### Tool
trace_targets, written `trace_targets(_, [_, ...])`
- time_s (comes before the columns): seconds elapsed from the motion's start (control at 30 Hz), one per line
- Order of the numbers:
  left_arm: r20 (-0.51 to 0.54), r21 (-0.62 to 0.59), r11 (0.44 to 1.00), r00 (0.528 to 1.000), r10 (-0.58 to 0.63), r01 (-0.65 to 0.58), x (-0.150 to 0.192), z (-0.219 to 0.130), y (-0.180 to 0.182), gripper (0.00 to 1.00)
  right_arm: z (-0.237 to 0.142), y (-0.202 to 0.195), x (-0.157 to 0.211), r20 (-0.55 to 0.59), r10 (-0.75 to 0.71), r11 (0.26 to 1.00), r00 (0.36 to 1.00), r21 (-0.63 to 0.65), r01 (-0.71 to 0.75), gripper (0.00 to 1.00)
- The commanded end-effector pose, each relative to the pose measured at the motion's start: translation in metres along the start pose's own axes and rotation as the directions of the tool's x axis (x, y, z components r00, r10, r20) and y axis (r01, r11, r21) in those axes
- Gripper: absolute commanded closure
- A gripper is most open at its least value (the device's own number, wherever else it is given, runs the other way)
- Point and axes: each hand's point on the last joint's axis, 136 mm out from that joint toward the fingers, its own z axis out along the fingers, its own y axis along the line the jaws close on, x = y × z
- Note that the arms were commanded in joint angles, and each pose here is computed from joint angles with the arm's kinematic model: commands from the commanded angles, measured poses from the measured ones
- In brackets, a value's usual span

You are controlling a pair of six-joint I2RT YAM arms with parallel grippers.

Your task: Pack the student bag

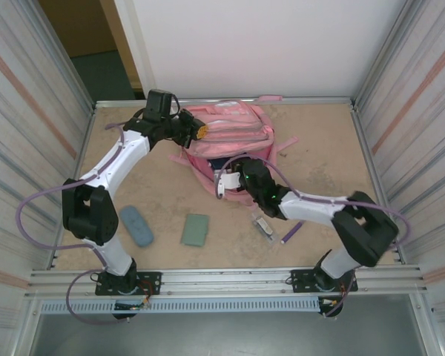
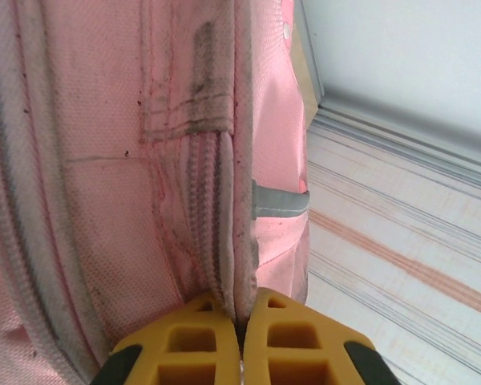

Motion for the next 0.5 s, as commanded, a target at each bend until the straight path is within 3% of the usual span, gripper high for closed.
trace_targets(0.0, [-0.049,0.207,0.971,0.99,0.131,-0.118,0.026,-0.037,-0.062,1.0,0.014,-0.062,-0.002,-0.05,0.021,0.973,0.999,0.233,-0.009,1.0])
trace_targets(0.3, [-0.062,0.203,0.97,0.986,0.152,-0.136,0.031,-0.044,-0.064,1.0,0.088,-0.047,0.018,-0.143,-0.013,0.956,0.99,0.289,0.054,1.0])
trace_targets(0.47, [-0.063,0.199,0.97,0.986,0.155,-0.14,0.032,-0.045,-0.063,1.0,0.129,-0.026,0.041,-0.186,-0.013,0.971,0.982,0.233,0.057,1.0])
